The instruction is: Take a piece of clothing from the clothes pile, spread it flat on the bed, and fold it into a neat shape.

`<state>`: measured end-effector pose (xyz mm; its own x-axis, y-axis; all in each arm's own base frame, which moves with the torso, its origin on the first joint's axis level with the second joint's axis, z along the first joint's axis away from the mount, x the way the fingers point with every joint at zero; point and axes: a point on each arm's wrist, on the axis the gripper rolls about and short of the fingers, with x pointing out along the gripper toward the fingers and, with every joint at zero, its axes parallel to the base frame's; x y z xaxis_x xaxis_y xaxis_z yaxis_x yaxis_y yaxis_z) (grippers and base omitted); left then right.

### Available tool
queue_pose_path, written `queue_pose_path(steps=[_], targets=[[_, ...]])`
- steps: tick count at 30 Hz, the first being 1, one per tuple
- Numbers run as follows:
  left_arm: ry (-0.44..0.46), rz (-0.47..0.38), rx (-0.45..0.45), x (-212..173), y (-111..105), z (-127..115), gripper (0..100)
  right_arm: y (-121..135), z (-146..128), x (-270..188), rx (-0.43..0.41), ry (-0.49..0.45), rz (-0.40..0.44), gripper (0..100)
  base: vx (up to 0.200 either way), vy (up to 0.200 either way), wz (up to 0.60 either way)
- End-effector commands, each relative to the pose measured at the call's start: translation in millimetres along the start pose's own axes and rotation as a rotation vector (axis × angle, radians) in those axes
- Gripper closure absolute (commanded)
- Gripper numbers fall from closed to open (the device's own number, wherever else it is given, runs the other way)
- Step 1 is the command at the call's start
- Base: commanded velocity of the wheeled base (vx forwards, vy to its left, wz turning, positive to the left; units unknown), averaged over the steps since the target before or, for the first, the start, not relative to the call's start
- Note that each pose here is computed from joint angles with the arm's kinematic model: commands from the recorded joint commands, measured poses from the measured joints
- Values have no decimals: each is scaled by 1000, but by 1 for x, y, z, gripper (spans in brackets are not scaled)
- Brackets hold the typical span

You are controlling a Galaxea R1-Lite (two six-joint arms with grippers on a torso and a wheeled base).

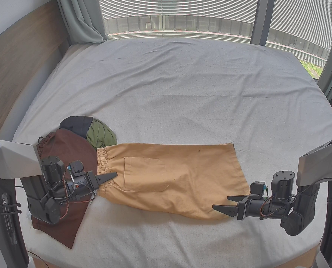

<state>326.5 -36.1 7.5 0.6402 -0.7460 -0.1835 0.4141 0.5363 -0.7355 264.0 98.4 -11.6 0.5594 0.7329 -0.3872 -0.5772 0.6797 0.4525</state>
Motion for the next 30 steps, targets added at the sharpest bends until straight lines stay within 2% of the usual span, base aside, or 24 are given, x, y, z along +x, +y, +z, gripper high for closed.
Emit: queue_pose_path(steps=[1,13,18,30], targets=[[-8,2,0,-8,-6,2,100,4,7,-1,-16,-25,10,0,0,0,0],[-46,27,-1,-23,-1,11,100,8,13,0,-38,-48,26,0,0,0,0],[-48,49,52,-30,5,10,100,8,14,0,-39,-49,26,0,0,0,0],[-38,0,88,-15,-5,13,100,9,16,-1,-45,-56,30,0,0,0,0]])
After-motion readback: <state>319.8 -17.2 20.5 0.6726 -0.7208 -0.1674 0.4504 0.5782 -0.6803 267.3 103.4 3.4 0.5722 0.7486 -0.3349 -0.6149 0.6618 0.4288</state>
